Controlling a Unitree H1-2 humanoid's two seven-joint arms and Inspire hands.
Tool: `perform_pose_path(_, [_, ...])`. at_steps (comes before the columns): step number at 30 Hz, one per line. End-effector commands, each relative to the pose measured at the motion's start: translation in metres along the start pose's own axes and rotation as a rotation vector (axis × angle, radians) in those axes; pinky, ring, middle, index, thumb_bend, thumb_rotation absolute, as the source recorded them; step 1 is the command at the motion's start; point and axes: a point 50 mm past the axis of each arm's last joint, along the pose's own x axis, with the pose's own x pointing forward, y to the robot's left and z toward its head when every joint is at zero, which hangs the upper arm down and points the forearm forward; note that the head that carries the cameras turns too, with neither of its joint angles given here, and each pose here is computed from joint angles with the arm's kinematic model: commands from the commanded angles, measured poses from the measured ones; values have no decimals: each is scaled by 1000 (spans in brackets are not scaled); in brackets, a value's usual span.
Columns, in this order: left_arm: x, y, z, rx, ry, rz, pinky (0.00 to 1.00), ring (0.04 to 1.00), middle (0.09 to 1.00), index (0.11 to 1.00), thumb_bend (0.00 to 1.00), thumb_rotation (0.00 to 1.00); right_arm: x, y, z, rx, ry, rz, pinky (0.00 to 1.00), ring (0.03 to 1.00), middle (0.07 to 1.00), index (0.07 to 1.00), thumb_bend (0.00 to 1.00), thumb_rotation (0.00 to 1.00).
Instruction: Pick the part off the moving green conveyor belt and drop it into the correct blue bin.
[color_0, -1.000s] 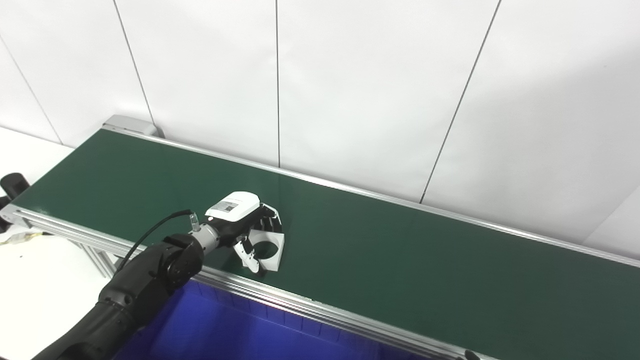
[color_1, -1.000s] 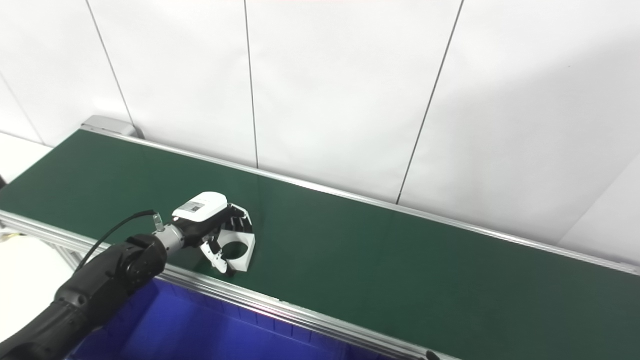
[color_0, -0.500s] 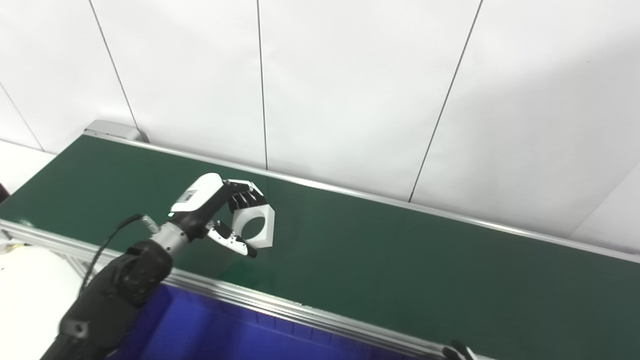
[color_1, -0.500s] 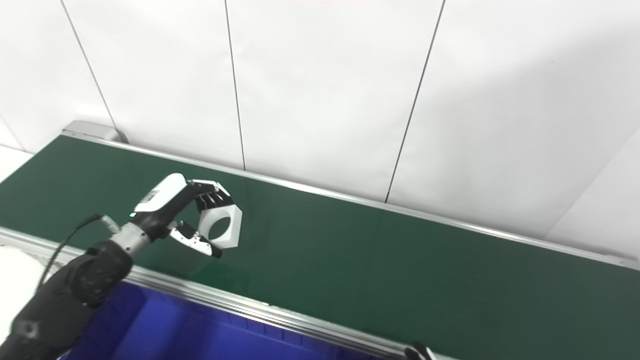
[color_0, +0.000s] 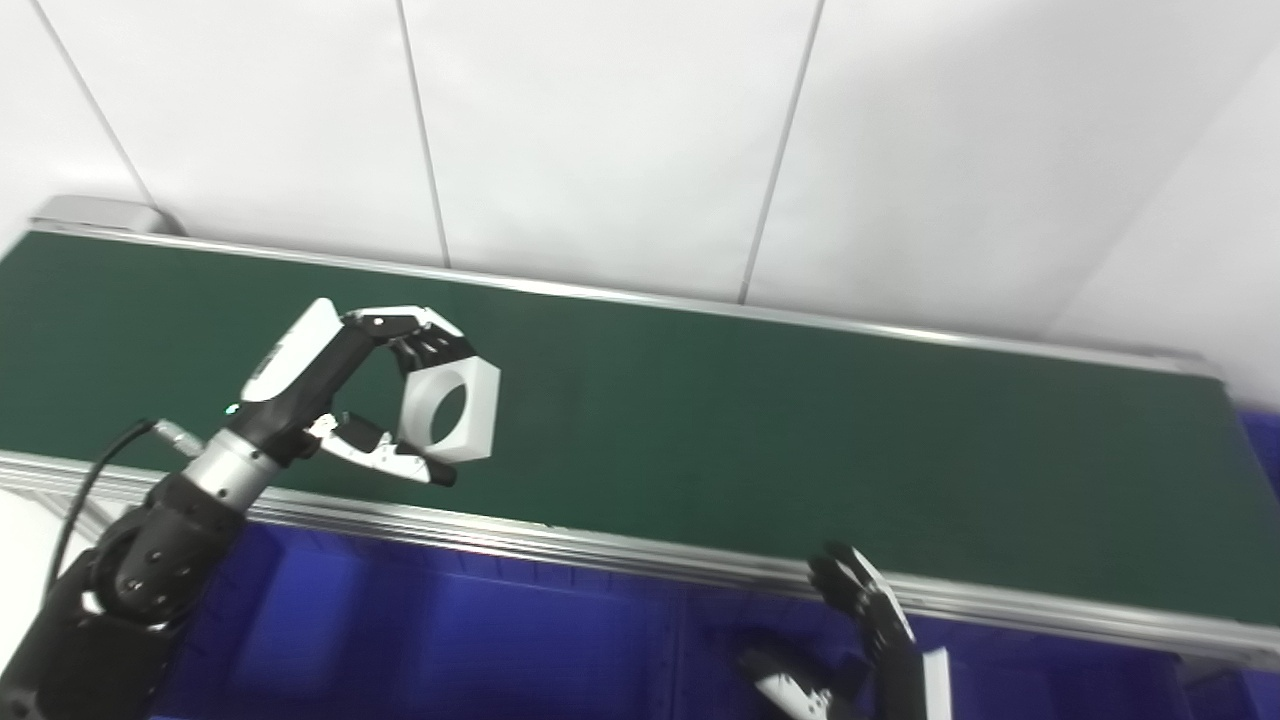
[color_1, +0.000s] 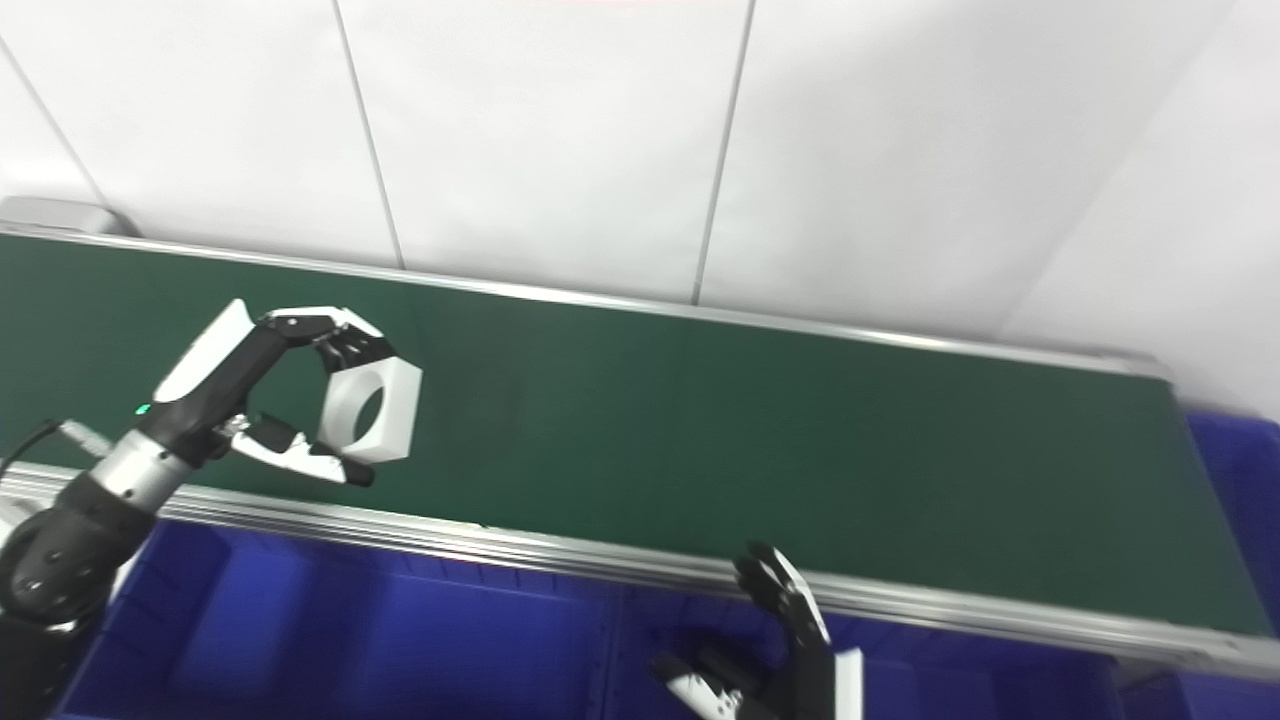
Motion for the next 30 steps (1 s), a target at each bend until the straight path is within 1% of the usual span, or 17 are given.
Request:
perform_pose_path(1, [-1, 0, 9, -11, -51, 2, 387, 421, 491, 520, 499, 0, 5, 1, 13, 23, -80, -3, 765, 747, 760, 816, 806, 311])
perform_pose_path(6, [-17, -23, 6, -90, -23, -63, 375, 398, 495, 538, 496, 0, 5, 1, 18, 13, -85, -3, 758, 741, 755, 815, 813, 333])
perform_pose_path(8, [-20, -26, 7, -101, -22, -71, 371, 395, 496, 540, 495, 0, 5, 1, 19, 16, -84, -2, 761, 743, 756, 816, 812, 332])
perform_pose_path(11, [-29, -43, 10, -105, -9, -104, 375, 397, 493, 541, 496, 0, 5, 1, 21, 9, -94, -3, 755, 741, 758, 815, 812, 321])
perform_pose_path(12, [-32, -50, 11, -121, -5, -126, 375, 398, 492, 541, 496, 0, 5, 1, 21, 8, -95, -3, 754, 740, 758, 815, 812, 320])
perform_pose_path(16, [-40, -63, 13, -145, 3, -181, 356, 393, 498, 539, 495, 0, 5, 1, 20, 13, -95, 1, 744, 741, 762, 812, 809, 321])
perform_pose_path(19, [-46, -74, 14, -162, 23, -239, 358, 391, 499, 541, 494, 0, 5, 1, 20, 17, -86, 0, 748, 742, 764, 815, 812, 326])
perform_pose_path(22, [-50, -83, 14, -157, 58, -289, 385, 398, 494, 541, 495, 0, 5, 1, 20, 13, -87, 0, 749, 741, 760, 815, 815, 329])
perform_pose_path(24, [-51, -91, 13, -149, 80, -316, 414, 410, 501, 526, 497, 0, 6, 1, 19, 9, -88, 2, 754, 742, 759, 815, 813, 337])
perform_pose_path(25, [-50, -95, 12, -145, 92, -331, 437, 424, 515, 504, 498, 0, 6, 0, 19, 8, -87, 3, 755, 743, 760, 815, 813, 340])
perform_pose_path(28, [-48, -106, 10, -125, 129, -373, 461, 437, 527, 485, 498, 0, 5, 0, 18, 5, -82, 1, 752, 742, 760, 815, 817, 347])
perform_pose_path(30, [-46, -111, 8, -121, 151, -395, 470, 441, 532, 480, 498, 0, 6, 0, 17, 10, -81, 0, 755, 742, 759, 814, 816, 335])
